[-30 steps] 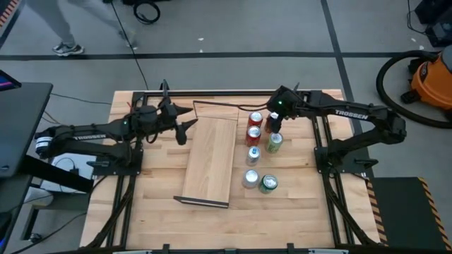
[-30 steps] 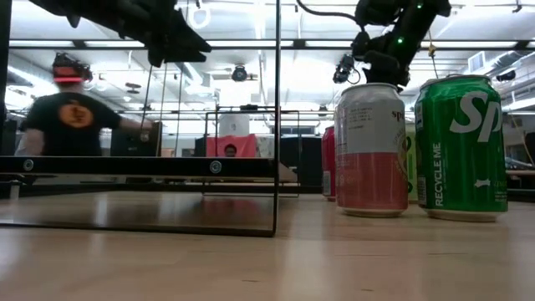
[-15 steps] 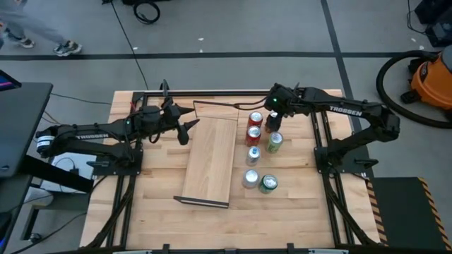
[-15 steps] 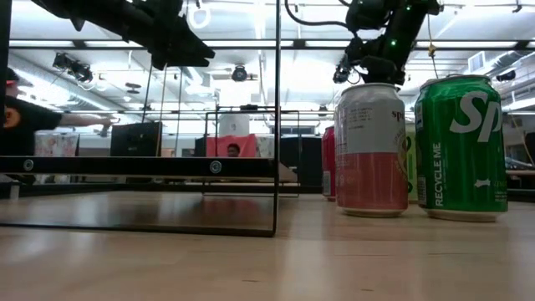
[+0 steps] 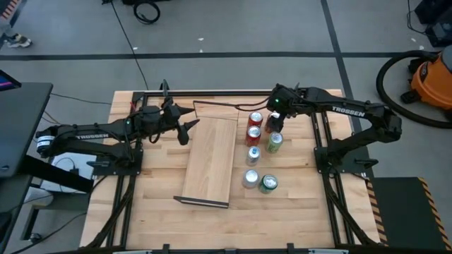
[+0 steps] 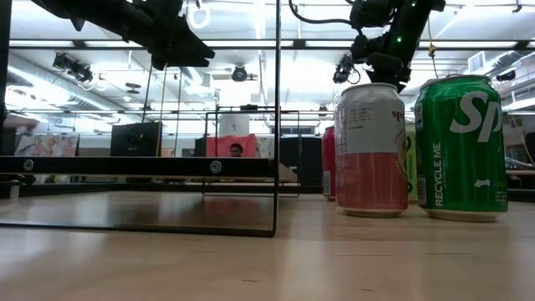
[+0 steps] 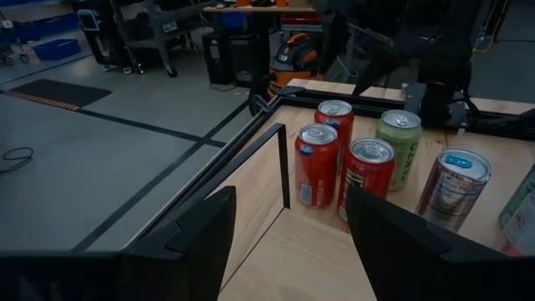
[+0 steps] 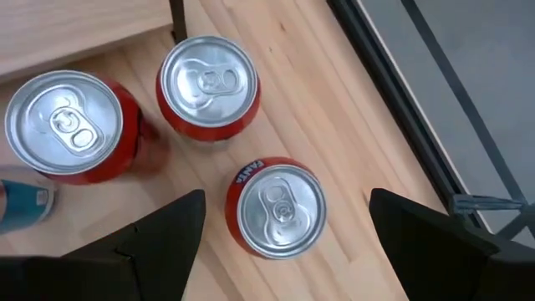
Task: Place canned beverage on shelf
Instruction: Put the right orange soda can on the shelf
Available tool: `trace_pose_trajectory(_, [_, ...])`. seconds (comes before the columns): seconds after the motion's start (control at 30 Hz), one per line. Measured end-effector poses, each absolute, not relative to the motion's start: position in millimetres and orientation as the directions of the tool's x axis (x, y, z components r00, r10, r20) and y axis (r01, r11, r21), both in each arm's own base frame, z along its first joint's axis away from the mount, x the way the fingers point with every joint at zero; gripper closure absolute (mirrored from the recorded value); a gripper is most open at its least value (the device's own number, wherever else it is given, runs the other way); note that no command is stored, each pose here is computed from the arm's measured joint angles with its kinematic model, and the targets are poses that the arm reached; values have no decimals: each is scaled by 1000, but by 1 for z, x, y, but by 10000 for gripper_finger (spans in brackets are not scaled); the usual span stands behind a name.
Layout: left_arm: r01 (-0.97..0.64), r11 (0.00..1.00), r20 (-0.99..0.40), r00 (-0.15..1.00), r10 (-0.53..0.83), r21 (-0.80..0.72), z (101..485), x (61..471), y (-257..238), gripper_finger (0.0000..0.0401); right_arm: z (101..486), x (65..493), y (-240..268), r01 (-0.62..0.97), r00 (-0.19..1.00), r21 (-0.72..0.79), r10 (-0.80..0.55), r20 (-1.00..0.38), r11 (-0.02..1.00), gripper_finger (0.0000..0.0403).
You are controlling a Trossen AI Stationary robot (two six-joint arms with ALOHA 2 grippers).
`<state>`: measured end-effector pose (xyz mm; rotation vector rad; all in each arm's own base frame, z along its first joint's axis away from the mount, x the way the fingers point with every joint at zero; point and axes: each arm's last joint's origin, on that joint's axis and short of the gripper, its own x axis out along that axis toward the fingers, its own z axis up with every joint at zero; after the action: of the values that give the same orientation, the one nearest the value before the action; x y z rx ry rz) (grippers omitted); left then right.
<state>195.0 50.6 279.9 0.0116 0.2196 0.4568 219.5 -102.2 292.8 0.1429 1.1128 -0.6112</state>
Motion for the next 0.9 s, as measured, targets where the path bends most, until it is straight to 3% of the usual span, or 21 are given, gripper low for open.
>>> trace_pose_trajectory(0.37, [-438, 897, -209, 874, 439, 52, 280, 195, 51, 163, 289, 214, -99, 484, 243, -199, -349, -905, 852, 50])
trace_pose_trajectory(0.9, [-438, 897, -209, 874, 439, 53, 280, 195, 50, 163, 272, 218, -107, 366, 274, -247, -358, -893, 897, 50])
